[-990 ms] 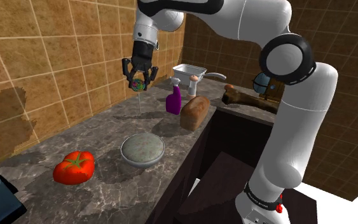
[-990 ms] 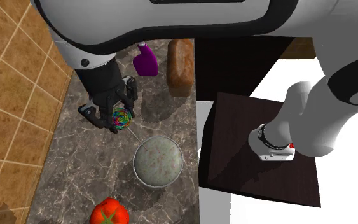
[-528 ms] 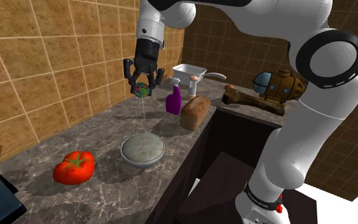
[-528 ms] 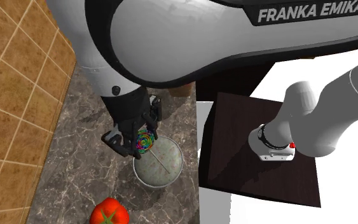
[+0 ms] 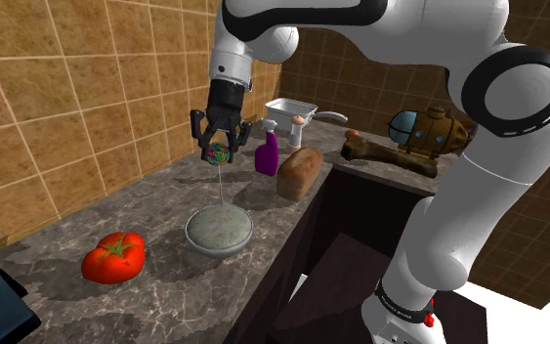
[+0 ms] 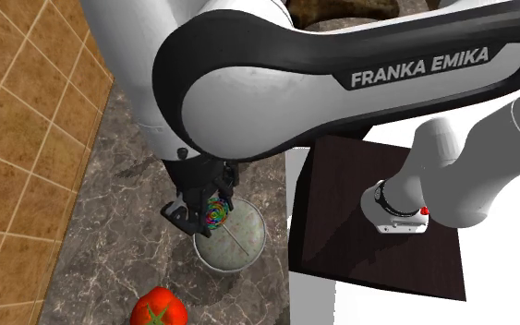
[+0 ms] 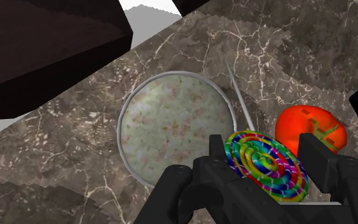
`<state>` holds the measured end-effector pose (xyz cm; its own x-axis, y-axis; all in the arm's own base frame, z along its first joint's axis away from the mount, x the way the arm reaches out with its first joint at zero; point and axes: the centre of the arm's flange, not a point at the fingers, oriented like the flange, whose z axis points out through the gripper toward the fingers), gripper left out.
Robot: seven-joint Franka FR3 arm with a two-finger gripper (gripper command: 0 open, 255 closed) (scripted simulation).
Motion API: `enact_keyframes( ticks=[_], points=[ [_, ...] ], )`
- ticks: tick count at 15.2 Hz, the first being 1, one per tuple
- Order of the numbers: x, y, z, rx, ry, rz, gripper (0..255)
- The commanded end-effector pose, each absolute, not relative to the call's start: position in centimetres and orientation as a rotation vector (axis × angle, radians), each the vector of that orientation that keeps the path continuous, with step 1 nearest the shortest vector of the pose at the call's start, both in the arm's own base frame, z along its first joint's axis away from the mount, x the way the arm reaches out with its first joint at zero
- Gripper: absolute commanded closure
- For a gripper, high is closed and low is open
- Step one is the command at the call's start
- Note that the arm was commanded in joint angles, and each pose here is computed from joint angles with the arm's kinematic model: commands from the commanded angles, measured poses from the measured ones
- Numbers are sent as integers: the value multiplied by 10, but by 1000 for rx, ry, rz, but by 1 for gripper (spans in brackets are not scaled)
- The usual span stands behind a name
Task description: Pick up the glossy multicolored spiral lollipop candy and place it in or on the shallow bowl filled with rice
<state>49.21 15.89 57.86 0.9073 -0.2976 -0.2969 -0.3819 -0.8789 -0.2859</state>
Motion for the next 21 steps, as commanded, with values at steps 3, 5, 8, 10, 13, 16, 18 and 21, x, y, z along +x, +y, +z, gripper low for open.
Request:
enact_keyframes(
  ticks=[3,5,8,10,13,16,18,21],
  points=[
    [491,159,557,-2730,502,349,255],
    [491,159,546,-2730,502,349,255],
    [491,159,531,-2730,502,349,255],
    [491,159,520,-2730,502,349,255],
    [491,159,508,-2730,502,349,255],
    [491,159,508,-2730,502,349,255],
    [491,159,508,-2730,502,349,255],
    [491,159,508,-2730,502,349,0]
  ],
)
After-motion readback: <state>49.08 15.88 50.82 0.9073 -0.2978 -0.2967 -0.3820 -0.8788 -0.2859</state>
